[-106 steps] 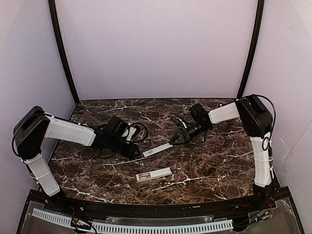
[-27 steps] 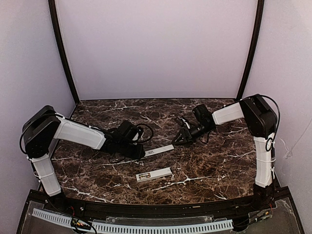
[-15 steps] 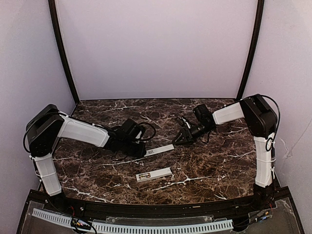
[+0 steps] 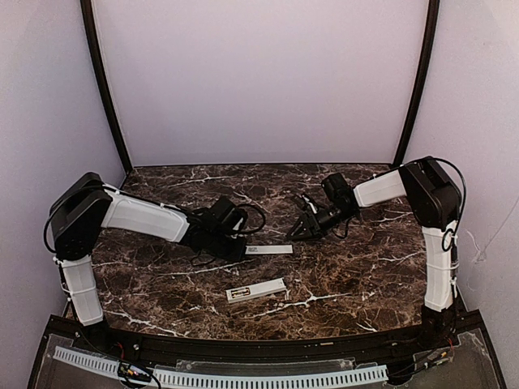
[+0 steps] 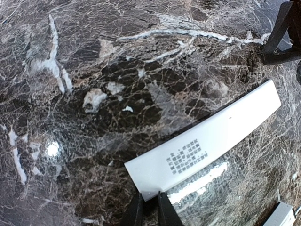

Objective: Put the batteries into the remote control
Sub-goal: Move the battery cover to the center of the board.

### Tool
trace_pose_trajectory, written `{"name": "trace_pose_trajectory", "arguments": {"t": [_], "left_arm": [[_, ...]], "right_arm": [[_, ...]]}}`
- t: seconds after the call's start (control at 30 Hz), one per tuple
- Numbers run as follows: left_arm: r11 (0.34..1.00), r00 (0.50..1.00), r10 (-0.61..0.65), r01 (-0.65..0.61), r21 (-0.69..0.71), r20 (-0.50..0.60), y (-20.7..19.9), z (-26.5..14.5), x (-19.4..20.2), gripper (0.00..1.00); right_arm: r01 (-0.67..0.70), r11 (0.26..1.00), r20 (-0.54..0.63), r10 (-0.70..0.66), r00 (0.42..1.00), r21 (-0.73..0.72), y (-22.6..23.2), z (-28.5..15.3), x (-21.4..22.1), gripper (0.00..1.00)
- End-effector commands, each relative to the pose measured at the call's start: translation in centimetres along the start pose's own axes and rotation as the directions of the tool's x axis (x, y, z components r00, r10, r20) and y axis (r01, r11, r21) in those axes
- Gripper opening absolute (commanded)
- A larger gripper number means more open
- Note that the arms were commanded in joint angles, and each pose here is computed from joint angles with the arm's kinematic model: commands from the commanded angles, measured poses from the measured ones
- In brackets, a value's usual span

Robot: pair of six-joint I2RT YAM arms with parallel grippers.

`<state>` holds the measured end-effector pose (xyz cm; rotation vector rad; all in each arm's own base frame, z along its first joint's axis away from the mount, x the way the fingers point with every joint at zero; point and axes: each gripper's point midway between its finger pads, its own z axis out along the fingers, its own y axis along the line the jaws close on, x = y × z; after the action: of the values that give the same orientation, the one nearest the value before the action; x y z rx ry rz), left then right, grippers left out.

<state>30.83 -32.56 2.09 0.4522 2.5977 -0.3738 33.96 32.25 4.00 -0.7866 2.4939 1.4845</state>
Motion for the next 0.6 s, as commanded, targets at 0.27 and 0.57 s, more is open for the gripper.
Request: {"name": "trace_pose_trajectory", "arguments": {"t": [0.27,0.57], "left_arm": [[0.998,0.993,-0.065,0.066,0.003,-0.098,2.0,0.7,3.8,0.21],[0.993,0.993,-0.102,0.105,0.044,-0.067,2.5,0.2,1.5,0.21]], "right_arm": [[-0.026,1.0,-0.022,0.027,0.999,0.018,-1.0,0.0,1.4,0.49],[-0.028,0.999,-0.021,0.028,0.999,0.023,-1.0,-0.1,1.5,0.49]]}}
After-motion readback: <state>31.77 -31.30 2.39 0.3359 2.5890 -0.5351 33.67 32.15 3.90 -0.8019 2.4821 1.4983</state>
